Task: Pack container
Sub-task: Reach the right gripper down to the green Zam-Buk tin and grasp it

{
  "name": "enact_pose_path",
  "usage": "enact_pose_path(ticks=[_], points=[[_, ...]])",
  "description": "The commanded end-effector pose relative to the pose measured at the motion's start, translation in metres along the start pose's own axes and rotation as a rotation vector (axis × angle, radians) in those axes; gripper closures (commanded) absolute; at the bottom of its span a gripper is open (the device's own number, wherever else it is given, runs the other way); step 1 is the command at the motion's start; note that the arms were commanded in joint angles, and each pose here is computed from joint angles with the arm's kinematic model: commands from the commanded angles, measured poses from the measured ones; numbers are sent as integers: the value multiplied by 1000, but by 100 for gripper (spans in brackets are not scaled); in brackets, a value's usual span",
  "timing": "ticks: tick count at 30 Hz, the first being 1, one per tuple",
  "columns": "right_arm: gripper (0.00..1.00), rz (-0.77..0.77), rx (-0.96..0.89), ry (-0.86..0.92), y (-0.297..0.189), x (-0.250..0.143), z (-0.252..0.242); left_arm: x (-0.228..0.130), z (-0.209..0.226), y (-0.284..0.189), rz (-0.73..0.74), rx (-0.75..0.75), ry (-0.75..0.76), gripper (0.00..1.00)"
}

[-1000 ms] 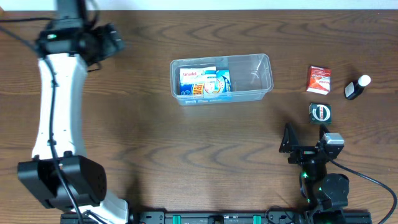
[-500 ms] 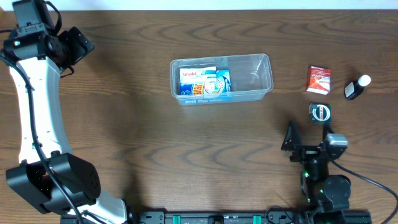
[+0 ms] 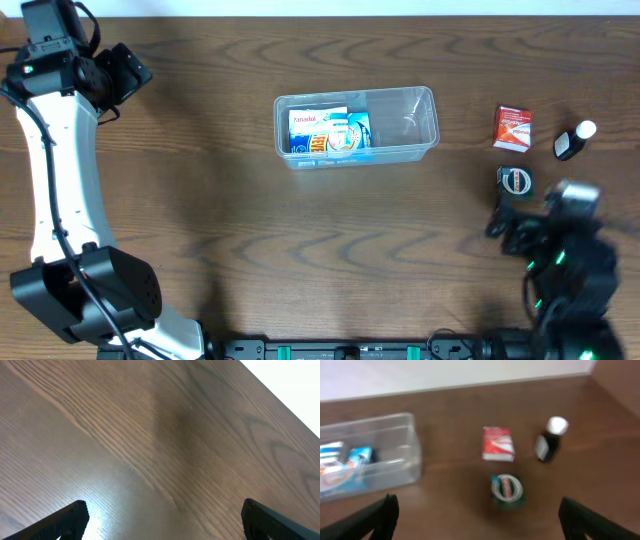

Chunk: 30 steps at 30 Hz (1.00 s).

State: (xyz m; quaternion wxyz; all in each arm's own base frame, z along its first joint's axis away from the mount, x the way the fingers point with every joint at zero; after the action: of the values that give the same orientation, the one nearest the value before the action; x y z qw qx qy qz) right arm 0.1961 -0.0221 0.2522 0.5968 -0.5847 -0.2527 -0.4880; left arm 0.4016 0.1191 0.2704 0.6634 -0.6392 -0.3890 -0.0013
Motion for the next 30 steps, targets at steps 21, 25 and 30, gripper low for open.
enact_pose_path(ticks=[21,25,30], points=[[1,620,-167,-17,133,2,-48,0,3,1,0,14,4,2],[3,654,-234,-37,143,-7,-59,0,3,1,0,14,4,2],[1,701,-232,-51,164,-23,-63,0,3,1,0,14,4,2]])
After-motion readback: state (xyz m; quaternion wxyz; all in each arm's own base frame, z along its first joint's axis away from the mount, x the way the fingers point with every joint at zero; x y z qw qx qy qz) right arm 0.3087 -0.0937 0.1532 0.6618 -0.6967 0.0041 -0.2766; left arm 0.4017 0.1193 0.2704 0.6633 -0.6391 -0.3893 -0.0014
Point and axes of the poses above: each gripper's point midway between its finger pads, its own y axis out along the fingers, its own z axis along the line the jaws close on, x = y × z, the point moved 5 cm from there along -y, back along the fingers, and after that the axes turned 9 degrees about y, right-handed, at the moved point
